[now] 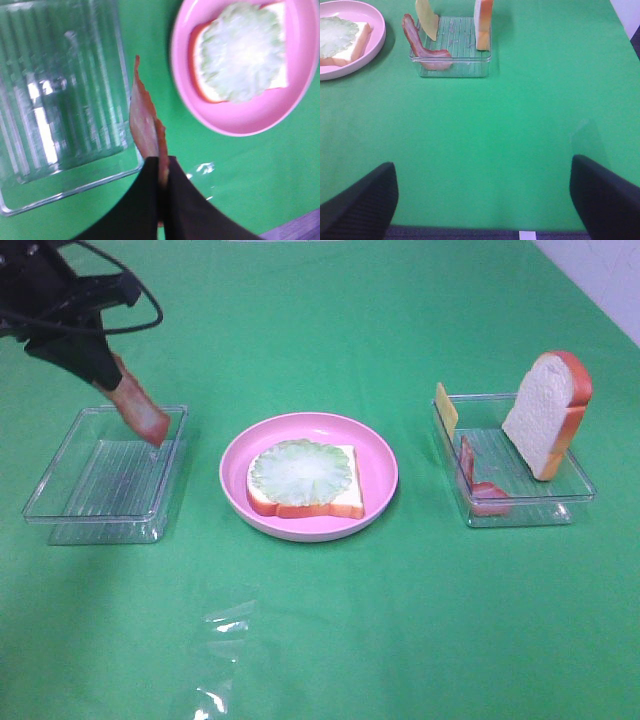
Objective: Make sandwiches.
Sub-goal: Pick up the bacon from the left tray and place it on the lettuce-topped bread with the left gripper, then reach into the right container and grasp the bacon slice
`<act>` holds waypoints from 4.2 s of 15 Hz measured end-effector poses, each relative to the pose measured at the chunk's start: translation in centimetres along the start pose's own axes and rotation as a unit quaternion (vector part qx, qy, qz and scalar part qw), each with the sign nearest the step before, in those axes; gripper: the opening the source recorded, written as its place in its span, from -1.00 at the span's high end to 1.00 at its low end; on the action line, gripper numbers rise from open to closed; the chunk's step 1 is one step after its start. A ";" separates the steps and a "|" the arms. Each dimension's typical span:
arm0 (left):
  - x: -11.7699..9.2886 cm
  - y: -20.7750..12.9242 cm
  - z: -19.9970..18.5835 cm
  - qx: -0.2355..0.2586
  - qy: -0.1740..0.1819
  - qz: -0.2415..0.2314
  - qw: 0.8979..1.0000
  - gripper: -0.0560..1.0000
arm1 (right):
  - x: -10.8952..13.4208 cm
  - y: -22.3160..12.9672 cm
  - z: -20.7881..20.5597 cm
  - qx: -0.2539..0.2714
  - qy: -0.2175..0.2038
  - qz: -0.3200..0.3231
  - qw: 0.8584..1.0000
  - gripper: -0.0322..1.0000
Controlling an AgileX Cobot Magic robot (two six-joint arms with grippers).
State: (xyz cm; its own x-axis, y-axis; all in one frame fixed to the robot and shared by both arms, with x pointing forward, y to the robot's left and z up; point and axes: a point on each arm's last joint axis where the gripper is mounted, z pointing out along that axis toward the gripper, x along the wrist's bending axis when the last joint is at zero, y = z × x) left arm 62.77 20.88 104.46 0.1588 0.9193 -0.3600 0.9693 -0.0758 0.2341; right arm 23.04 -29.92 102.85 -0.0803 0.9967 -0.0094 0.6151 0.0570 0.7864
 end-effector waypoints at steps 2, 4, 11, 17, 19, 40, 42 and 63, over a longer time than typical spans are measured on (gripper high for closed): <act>-2.1 1.1 -1.4 -0.035 -0.071 0.017 0.997 0.89 | 0.0 0.0 0.0 0.000 0.000 0.000 1.000 -0.80; -3.7 1.6 -1.6 -0.048 -0.117 0.038 0.991 0.89 | 0.0 0.0 0.0 0.000 0.000 0.000 1.000 -0.80; -9.8 2.7 6.4 0.018 -0.211 0.099 0.972 0.89 | 0.0 0.0 0.0 0.000 0.000 0.000 1.000 -0.80; -13.2 2.5 12.6 0.062 -0.221 0.130 0.965 0.89 | 0.0 0.0 0.0 0.000 0.000 0.000 1.000 -0.80; -13.4 2.4 14.1 0.071 -0.222 0.131 0.964 0.89 | 0.0 0.0 0.0 0.000 0.000 0.000 1.000 -0.80; -8.8 3.1 15.2 0.082 0.037 0.130 0.987 -0.80 | 0.0 0.0 0.0 0.000 0.000 0.000 1.000 -0.80; -9.0 3.4 14.6 0.079 0.041 0.133 0.987 -0.94 | 0.0 0.0 0.0 0.000 0.000 0.000 1.000 -0.80; 9.6 5.5 2.4 0.012 0.179 -0.026 0.983 -0.98 | 0.0 0.0 0.0 0.000 0.000 0.000 1.000 -0.80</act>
State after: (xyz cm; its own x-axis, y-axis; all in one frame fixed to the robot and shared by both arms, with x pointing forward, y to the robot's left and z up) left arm 70.13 28.40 100.12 0.0360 0.9989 -0.0288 0.9794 -0.0296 0.1998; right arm 23.04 -29.92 102.85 -0.0803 0.9967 -0.0094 0.6151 0.0570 0.7864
